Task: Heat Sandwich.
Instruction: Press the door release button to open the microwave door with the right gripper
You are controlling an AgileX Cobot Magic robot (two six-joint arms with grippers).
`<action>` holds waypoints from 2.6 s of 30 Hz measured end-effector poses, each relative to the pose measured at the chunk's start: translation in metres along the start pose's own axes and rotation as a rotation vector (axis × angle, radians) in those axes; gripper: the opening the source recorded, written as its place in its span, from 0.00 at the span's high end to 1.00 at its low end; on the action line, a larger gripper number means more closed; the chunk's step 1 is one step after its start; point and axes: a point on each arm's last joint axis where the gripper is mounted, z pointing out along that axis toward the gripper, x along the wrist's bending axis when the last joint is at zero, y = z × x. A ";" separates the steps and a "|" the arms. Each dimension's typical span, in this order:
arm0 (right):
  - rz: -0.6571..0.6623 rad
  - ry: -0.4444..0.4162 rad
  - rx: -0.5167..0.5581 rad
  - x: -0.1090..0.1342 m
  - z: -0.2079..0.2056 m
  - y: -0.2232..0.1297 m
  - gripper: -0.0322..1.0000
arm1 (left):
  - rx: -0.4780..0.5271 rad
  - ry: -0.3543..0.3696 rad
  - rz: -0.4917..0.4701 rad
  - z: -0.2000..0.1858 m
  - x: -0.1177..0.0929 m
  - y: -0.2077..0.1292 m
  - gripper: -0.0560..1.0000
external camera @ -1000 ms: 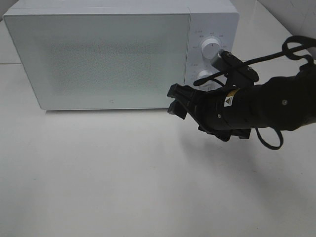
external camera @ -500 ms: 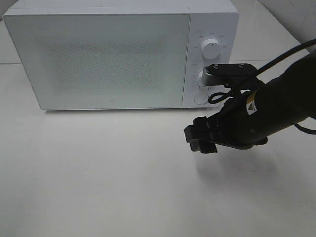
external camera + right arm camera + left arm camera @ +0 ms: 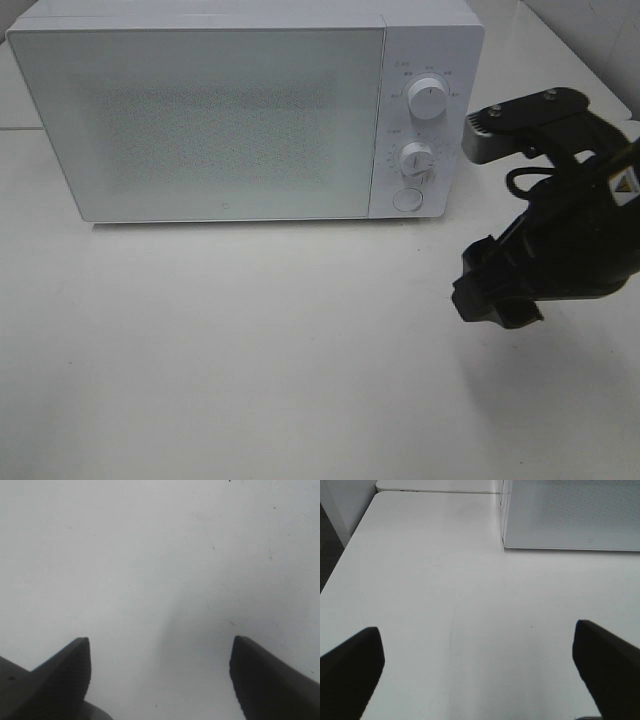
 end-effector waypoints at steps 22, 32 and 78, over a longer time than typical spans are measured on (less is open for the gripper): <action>-0.030 -0.045 -0.292 -0.024 -0.132 -0.090 0.24 | 0.000 0.000 0.000 0.000 0.000 0.000 0.03; 0.098 -0.102 -0.442 -0.034 -0.145 -0.154 0.24 | 0.000 0.000 0.000 0.000 0.000 0.000 0.03; 0.332 -0.315 -0.638 -0.028 -0.130 -0.189 0.25 | 0.000 0.000 0.000 0.000 0.000 0.000 0.03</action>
